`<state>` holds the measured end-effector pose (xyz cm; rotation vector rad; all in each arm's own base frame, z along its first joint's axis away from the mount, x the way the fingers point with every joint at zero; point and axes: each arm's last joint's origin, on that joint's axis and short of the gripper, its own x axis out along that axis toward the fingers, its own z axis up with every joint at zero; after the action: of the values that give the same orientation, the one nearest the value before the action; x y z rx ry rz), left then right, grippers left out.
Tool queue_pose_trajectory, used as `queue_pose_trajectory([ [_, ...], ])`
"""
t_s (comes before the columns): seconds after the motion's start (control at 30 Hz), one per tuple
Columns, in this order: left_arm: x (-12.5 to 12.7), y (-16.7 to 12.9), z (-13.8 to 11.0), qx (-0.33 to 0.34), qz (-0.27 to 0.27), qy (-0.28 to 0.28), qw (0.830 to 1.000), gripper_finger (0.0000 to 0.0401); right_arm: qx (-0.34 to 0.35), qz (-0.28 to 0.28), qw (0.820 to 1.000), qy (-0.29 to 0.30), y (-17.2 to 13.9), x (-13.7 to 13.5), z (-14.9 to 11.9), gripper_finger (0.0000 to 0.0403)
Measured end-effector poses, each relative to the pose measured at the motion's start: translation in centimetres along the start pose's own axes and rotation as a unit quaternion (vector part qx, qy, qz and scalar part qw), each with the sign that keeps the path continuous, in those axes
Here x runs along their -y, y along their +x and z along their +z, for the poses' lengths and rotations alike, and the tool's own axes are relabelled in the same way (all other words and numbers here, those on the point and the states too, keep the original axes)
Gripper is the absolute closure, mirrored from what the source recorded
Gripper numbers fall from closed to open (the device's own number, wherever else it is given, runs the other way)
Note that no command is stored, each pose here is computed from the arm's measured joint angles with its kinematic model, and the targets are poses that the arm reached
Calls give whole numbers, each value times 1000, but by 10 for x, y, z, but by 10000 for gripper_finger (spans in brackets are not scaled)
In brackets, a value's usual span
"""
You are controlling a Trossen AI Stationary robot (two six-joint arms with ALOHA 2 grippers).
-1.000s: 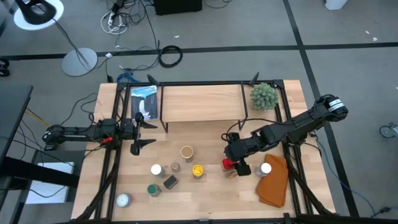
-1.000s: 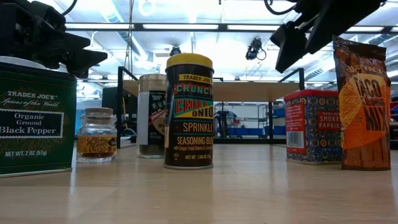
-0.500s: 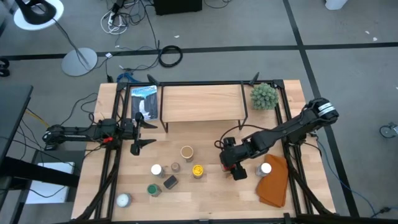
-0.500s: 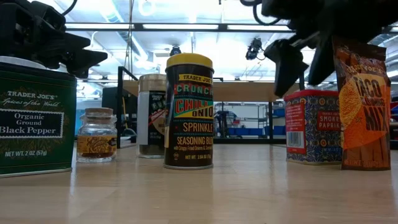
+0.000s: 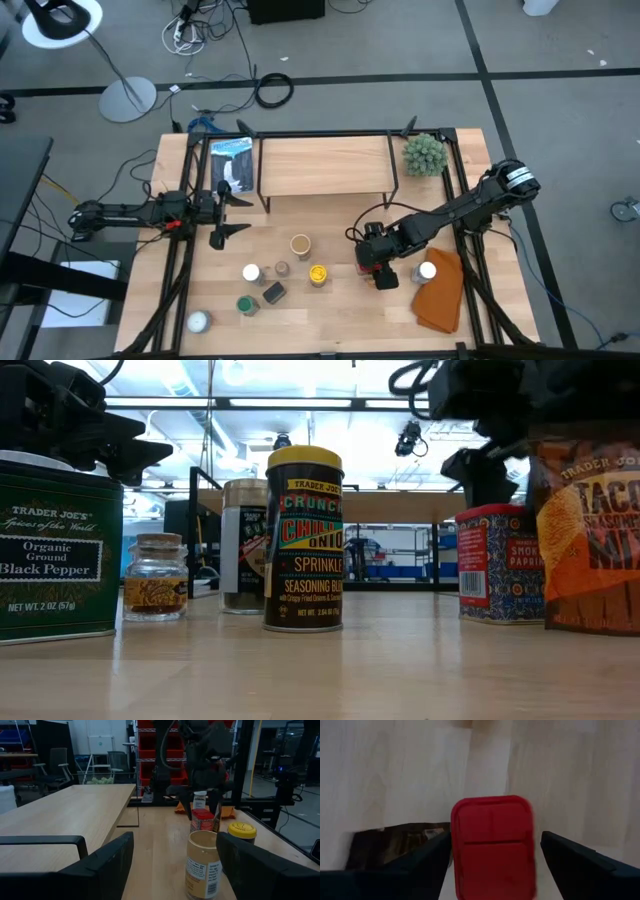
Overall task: Shelf spices
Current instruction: Put the red seasoning can on the shelf
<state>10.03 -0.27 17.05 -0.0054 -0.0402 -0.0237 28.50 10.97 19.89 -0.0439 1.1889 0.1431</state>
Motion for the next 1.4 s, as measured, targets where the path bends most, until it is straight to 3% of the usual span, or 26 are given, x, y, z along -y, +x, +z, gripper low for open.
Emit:
queue_pose_trajectory([
  [0.17,0,0,0,0,0,0,1000,113,-5,3,1000,-1,7,-1,1,121],
  [0.33,0,0,0,0,0,0,1000,113,-6,5,1000,-1,7,-1,1,186],
  [0.6,0,0,0,0,0,0,1000,113,-6,8,1000,-1,7,-1,1,188],
  [0.73,0,0,0,0,0,0,1000,113,-7,7,1000,0,3,-1,2,167],
  [1.1,0,0,0,0,0,0,1000,113,-9,-15,1000,-3,-49,11,39,188],
  [1.27,0,0,0,0,0,0,1000,113,0,-61,998,-7,-84,30,57,169],
  [1.4,0,0,0,0,0,0,1000,113,18,-87,996,-24,-112,51,69,178],
])
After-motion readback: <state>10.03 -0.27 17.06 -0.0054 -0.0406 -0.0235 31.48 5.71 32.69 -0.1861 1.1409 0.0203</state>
